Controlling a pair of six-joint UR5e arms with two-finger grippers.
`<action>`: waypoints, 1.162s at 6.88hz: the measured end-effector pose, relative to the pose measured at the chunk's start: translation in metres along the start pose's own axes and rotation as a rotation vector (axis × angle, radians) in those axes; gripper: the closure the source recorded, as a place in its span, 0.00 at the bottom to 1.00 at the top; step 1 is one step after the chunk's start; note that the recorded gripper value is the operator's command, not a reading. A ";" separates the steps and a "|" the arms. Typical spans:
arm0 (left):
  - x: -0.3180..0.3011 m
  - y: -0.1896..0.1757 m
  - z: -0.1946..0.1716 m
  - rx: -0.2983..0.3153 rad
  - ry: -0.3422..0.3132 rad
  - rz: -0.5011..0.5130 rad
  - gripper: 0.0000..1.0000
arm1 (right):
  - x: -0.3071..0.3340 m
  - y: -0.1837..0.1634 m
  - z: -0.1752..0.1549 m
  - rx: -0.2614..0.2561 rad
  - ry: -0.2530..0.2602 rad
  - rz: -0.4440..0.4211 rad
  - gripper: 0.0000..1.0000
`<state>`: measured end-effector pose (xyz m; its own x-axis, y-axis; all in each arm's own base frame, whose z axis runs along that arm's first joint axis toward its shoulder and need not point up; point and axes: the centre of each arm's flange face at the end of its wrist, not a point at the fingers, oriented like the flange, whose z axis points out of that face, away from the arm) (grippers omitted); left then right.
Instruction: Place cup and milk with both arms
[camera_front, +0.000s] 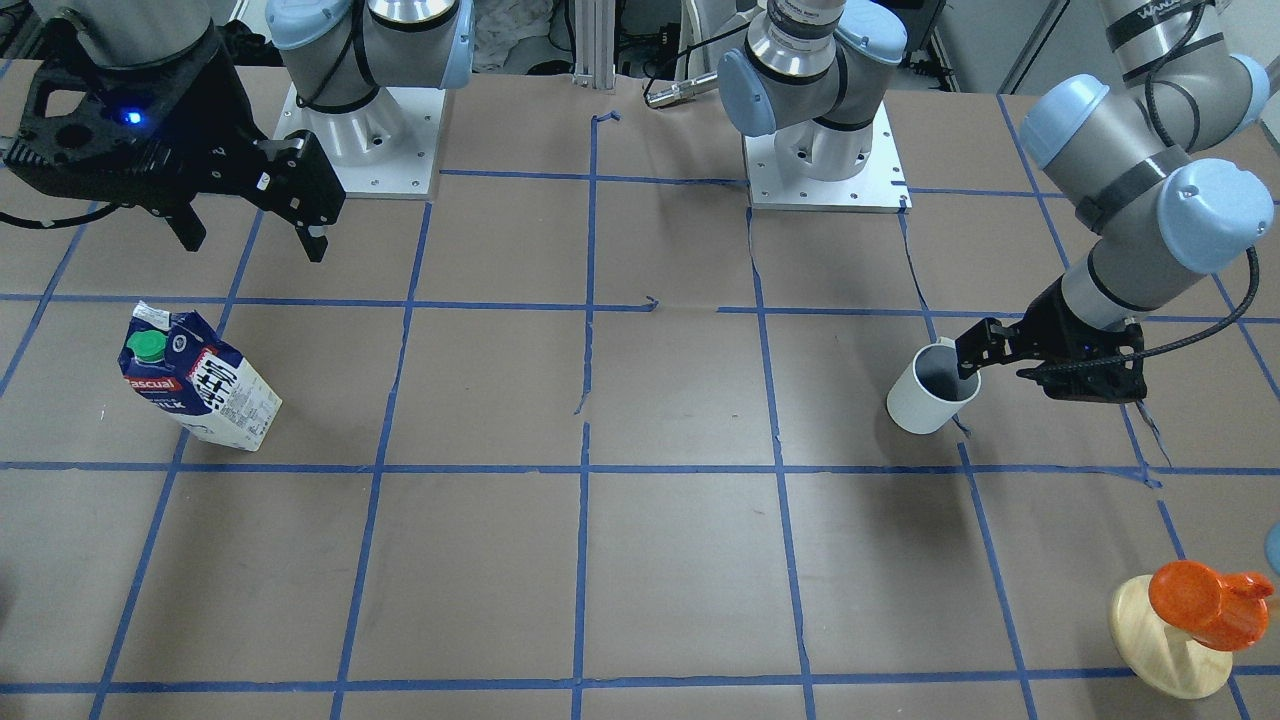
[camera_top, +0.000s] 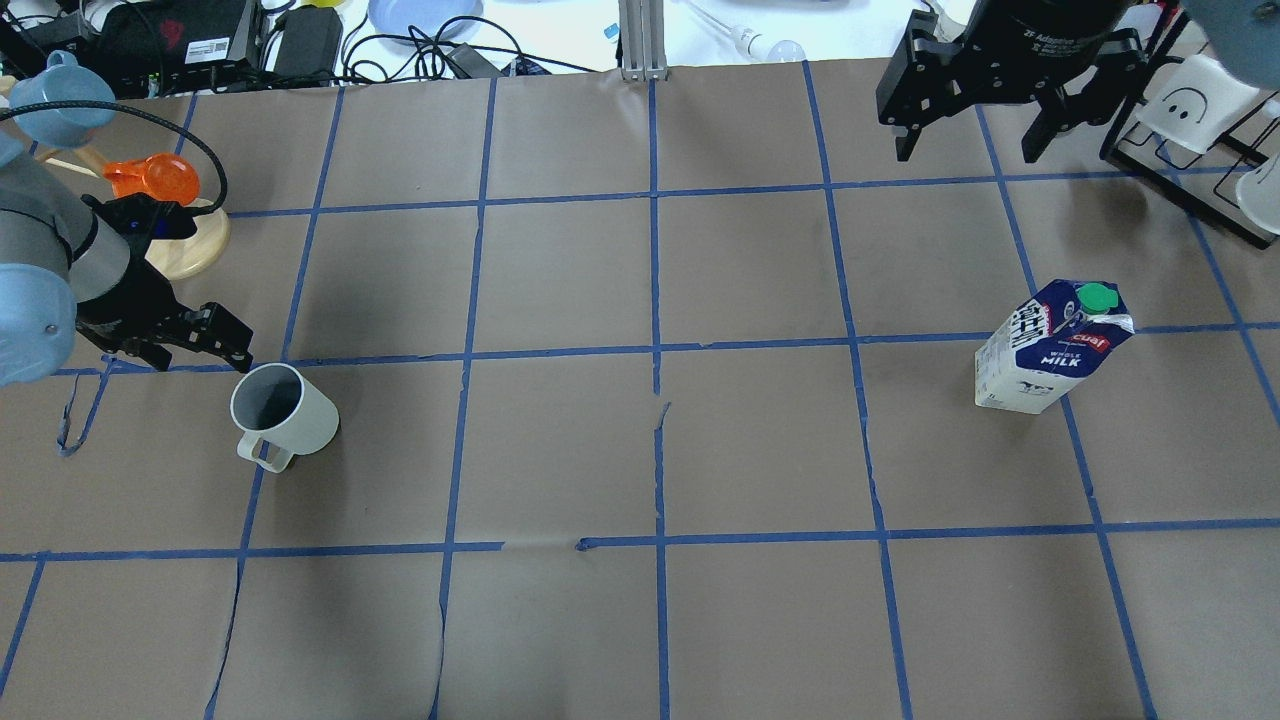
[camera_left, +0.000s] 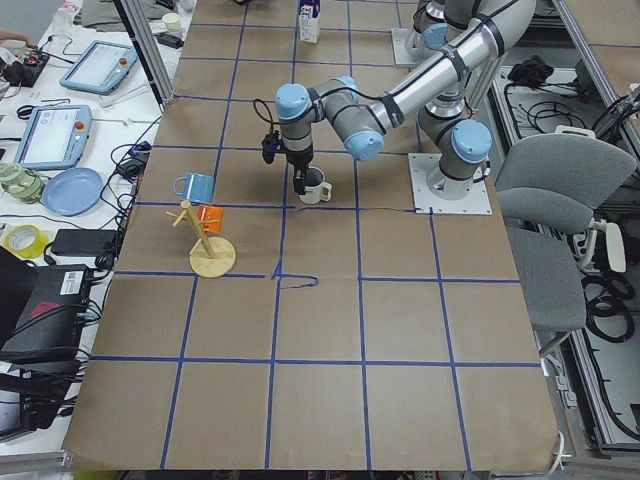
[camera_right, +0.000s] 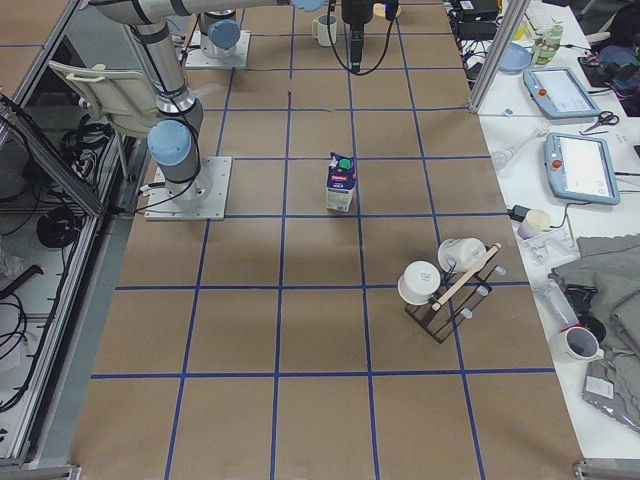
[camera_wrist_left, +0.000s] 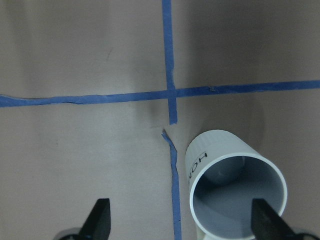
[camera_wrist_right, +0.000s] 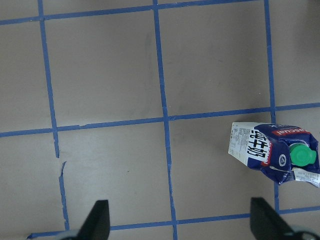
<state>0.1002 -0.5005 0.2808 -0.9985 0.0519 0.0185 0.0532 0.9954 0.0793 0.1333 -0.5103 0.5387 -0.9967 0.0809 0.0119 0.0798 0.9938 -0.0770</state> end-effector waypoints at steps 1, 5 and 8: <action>-0.001 0.000 0.011 -0.016 0.011 -0.001 0.13 | 0.000 0.000 0.000 0.000 0.000 0.000 0.00; -0.001 0.008 0.046 -0.040 0.022 -0.065 1.00 | 0.000 0.000 0.001 -0.001 0.000 0.000 0.00; 0.002 0.009 0.032 -0.019 -0.003 -0.118 1.00 | 0.000 0.000 0.001 -0.002 0.000 -0.001 0.00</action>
<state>0.0981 -0.4890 0.2497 -0.9978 -0.0654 0.0045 -0.0646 0.9930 0.0992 0.1333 -0.5108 0.5378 -0.9967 0.0804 0.0121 0.0792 0.9940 -0.0754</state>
